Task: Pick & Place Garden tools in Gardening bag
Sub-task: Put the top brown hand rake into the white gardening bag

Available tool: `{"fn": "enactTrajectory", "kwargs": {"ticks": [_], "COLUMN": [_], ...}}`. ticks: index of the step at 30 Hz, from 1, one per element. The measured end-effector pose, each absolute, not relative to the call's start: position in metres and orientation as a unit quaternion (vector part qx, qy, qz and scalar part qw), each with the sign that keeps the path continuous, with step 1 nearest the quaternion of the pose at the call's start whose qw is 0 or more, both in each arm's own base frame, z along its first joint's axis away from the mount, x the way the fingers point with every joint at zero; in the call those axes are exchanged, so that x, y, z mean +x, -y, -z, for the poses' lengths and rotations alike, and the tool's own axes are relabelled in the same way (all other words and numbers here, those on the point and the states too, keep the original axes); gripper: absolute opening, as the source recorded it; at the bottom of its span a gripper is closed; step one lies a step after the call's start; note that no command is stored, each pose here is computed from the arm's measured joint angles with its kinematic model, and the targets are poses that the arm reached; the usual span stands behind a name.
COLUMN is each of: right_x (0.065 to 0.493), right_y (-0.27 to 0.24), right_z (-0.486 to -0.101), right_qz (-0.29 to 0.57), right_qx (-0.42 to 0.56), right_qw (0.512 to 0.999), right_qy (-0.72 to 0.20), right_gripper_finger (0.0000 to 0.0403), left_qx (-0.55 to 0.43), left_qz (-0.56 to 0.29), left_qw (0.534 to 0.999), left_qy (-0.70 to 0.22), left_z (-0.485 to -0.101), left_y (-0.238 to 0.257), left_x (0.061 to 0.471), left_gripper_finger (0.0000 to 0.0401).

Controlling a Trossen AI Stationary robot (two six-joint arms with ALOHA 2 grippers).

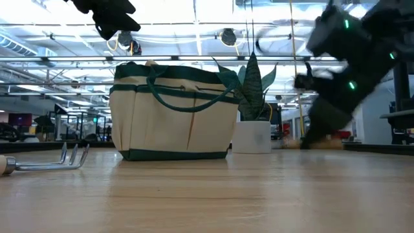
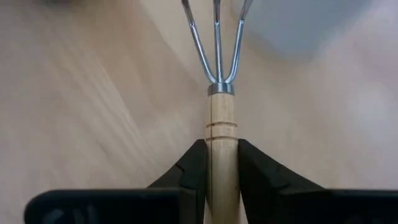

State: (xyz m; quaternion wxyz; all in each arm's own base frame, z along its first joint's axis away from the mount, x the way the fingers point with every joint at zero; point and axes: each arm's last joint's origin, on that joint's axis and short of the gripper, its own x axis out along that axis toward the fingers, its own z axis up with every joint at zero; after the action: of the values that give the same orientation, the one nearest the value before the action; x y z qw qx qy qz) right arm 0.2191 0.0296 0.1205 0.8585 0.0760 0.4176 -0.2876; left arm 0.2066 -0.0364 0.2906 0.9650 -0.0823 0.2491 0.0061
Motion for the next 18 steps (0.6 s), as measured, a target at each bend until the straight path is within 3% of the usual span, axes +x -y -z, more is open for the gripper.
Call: {"fn": "enactTrajectory", "kwargs": {"ticks": [8, 14, 18], "right_x": [0.256, 0.275, 0.288], "right_y": [-0.048, -0.061, -0.059], "right_z": [-0.189, -0.243, -0.261], "right_qz": [0.285, 0.341, 0.309], "right_qx": [-0.113, -0.302, -0.41], "right_qw": [0.892, 0.846, 0.817], "right_qy": [-0.333, -0.279, -0.264], "right_gripper_finger": [0.0055, 0.0055, 0.0055], "left_qx": [-0.084, -0.084, -0.062], "left_qz": [-0.008, -0.009, -0.044], "left_qw": [0.962, 0.962, 0.962], "left_qy": [-0.258, -0.259, -0.262], "left_z": [-0.289, -0.289, -0.287], "left_y": [0.036, 0.036, 0.033], "left_x": [0.206, 0.206, 0.205], "left_gripper_finger": [0.02, 0.02, 0.02]}}
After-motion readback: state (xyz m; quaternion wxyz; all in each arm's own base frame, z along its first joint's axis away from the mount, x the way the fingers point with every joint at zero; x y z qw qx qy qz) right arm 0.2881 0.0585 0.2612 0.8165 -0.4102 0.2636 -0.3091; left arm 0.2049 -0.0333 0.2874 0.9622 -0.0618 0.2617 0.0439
